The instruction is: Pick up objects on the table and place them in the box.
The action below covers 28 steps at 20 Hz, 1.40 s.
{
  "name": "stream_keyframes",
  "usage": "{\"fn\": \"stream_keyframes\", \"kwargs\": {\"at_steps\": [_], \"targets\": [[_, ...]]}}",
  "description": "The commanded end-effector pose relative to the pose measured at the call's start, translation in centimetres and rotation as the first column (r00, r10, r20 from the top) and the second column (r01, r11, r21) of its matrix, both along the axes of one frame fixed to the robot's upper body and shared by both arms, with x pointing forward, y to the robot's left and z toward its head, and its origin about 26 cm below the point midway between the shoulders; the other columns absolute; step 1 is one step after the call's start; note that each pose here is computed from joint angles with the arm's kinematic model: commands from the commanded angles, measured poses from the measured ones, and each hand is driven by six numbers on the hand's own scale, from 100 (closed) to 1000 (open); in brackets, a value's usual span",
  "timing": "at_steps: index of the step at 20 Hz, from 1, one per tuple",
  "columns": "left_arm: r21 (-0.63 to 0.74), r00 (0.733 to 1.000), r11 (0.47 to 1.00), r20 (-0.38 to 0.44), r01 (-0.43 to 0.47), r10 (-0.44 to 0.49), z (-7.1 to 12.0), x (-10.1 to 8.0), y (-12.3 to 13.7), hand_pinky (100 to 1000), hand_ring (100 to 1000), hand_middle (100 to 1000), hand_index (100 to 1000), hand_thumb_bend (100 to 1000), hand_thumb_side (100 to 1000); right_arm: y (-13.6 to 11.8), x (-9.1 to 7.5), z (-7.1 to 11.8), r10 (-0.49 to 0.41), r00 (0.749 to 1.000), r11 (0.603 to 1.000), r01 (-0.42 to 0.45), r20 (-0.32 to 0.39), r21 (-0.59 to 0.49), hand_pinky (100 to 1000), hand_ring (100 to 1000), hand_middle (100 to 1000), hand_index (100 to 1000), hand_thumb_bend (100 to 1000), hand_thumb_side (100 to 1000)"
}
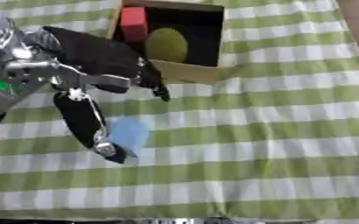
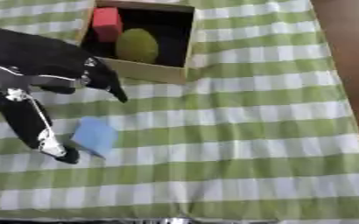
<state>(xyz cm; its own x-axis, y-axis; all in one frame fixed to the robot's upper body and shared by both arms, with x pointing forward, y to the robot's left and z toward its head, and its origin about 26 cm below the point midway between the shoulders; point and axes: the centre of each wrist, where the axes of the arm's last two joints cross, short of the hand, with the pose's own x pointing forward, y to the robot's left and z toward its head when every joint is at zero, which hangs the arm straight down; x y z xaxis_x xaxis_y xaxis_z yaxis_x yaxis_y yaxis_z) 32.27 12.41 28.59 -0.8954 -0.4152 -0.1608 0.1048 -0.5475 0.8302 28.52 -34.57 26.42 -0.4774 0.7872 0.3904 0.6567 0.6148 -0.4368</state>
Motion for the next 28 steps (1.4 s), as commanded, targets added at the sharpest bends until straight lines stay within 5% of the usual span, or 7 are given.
{"fn": "stream_keyframes", "kwargs": {"at_steps": [1,10,15,17,21,26,28], "targets": [[0.063,1.0,0.998,0.016,-0.007,0.006,-0.9,1.1,0.0,912,868,783,904,655,319,-0.1,-0.3,0.8,-0.002,1.0,1.0,0.002,0.023,-0.011,866,880,559,826,100,470],[0.073,0.996,0.996,0.078,-0.049,0.044,-1.2,3.4,-0.2,903,871,789,909,610,267,-0.1,-0.3,0.4,0.006,1.0,1.0,-0.006,0.008,0.004,870,885,560,828,100,470],[0.025,0.999,0.999,0.045,-0.033,0.031,-0.6,2.6,-0.6,772,688,528,691,392,279,-0.1,-0.3,0.4,0.005,1.0,1.0,-0.005,0.01,0.009,871,886,562,829,100,470],[0.012,0.999,1.0,0.035,-0.027,0.026,-0.4,2.2,-0.6,686,589,426,568,272,173,-0.1,-0.3,0.5,0.001,1.0,1.0,-0.001,0.017,0.017,871,886,562,829,100,470],[0.001,1.0,1.0,-0.001,-0.019,0.019,-0.6,1.9,-0.7,629,500,311,453,262,100,-0.2,-0.4,0.4,-0.007,1.0,0.999,0.006,0.023,0.031,871,887,563,829,100,470],[-0.027,1.0,1.0,0.012,-0.003,0.004,0.3,1.3,-0.5,637,496,304,447,220,100,-0.2,-0.4,0.3,-0.008,1.0,0.999,0.008,0.016,0.034,870,887,562,828,100,470],[-0.036,1.0,0.999,0.023,0.002,-0.002,0.7,1.0,-0.5,680,578,448,617,292,149,-0.2,-0.4,0.3,-0.007,1.0,0.999,0.007,0.013,0.034,870,886,561,827,100,470]]}}
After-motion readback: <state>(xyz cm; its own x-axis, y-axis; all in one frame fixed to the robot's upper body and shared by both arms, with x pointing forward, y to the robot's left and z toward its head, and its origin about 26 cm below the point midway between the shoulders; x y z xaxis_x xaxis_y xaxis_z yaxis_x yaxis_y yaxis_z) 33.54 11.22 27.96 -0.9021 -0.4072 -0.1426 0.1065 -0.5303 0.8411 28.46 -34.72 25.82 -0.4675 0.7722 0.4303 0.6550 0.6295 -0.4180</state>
